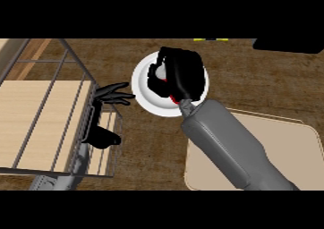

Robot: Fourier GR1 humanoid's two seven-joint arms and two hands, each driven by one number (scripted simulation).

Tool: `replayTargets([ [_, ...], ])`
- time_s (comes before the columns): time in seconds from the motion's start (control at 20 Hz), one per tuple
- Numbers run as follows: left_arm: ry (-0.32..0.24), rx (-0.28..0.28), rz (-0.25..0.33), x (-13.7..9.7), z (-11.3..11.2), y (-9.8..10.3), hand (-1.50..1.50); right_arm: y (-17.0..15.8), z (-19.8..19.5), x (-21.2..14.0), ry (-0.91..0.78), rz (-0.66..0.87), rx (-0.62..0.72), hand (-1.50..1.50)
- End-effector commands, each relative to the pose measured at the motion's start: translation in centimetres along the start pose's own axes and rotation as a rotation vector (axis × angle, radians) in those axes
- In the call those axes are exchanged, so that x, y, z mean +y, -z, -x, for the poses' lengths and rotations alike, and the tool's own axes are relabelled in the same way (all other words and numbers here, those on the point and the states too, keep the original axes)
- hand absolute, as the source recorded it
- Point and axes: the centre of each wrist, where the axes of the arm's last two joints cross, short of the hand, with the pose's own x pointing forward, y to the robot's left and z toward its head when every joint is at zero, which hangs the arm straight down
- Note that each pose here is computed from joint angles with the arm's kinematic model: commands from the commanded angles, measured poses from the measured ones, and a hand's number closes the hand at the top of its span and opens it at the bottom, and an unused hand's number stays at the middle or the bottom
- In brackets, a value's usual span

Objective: Pick the can from the tray and place it in the plate

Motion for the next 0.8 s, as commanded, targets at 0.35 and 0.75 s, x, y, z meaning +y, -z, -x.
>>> replayTargets([
  [0.35,0.029,0.430,-0.112,2.3,5.5,-4.3,0.00,2.2,-1.6,0.9,-0.054,0.117,0.244,1.50],
  [0.75,0.035,0.418,-0.154,3.2,5.3,-4.3,0.00,3.4,0.5,2.5,-0.127,0.047,0.336,1.50],
])
